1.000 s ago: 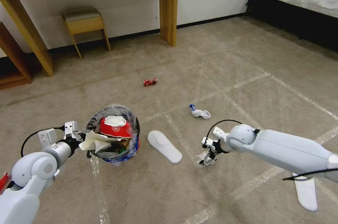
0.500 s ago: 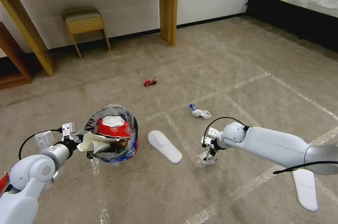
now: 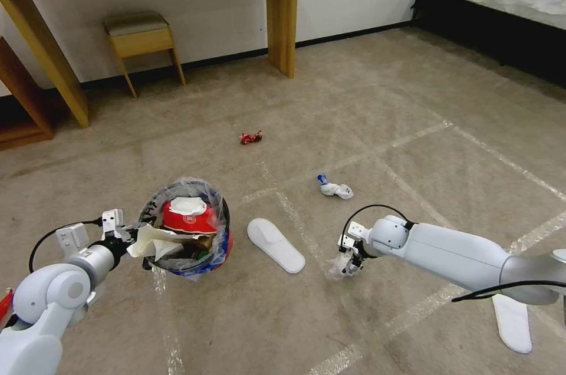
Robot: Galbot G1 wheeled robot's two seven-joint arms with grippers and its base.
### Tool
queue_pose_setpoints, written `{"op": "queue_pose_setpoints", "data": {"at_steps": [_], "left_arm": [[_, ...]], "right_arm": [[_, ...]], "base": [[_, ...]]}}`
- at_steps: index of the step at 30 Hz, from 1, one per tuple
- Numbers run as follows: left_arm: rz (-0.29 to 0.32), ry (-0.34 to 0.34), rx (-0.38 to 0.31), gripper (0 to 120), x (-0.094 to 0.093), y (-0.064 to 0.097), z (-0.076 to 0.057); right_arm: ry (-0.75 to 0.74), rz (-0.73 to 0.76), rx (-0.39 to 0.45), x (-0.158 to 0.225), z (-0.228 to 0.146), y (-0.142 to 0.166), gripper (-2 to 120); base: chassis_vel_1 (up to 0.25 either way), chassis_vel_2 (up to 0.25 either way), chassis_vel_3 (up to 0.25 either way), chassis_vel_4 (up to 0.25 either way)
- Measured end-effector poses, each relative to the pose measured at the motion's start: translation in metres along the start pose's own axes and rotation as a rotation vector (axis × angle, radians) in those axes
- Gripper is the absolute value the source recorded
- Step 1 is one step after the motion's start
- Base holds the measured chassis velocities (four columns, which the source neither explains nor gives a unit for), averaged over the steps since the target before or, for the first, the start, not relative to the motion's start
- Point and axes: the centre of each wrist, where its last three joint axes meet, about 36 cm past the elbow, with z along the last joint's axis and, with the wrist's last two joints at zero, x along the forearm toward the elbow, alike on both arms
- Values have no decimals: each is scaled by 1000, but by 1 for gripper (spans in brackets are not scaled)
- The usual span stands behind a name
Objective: Pick up the trash bin and place the garbage on the floor into it.
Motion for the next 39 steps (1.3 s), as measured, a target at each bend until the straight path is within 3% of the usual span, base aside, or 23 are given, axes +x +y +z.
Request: {"op": "queue_pose_setpoints", "data": {"at_steps": [17,23,25,28,30,32,35,39], "left_arm": [[-7,4,2,1,3,-1,9],[-3,7,1,1,2,-4,12],[-3,8,-1,1,3,-4,13],[-3,9,-1,1,3,-5,14],[-2,7,-2,1,4,-6,14],[0,6,-3,1,4,-7,14],[10,5,-8,1,4,-12,14],[19,9,-10,1,3,-15,15]], "right_arm": [[34,36,-5,-24,12,18,99],[34,36,-11,-27,14,22,81],[33,34,-14,-27,14,23,69],[31,33,-15,-27,13,24,64],[30,35,-18,-26,14,22,52],[27,36,-20,-25,14,21,49],[13,37,-25,-18,15,20,32],[-2,43,-32,-12,15,19,22]], "base": [[0,0,0,0],[0,0,0,0],[0,0,0,0],[0,0,0,0],[0,0,0,0],[0,0,0,0],[0,0,0,0],[0,0,0,0]]}}
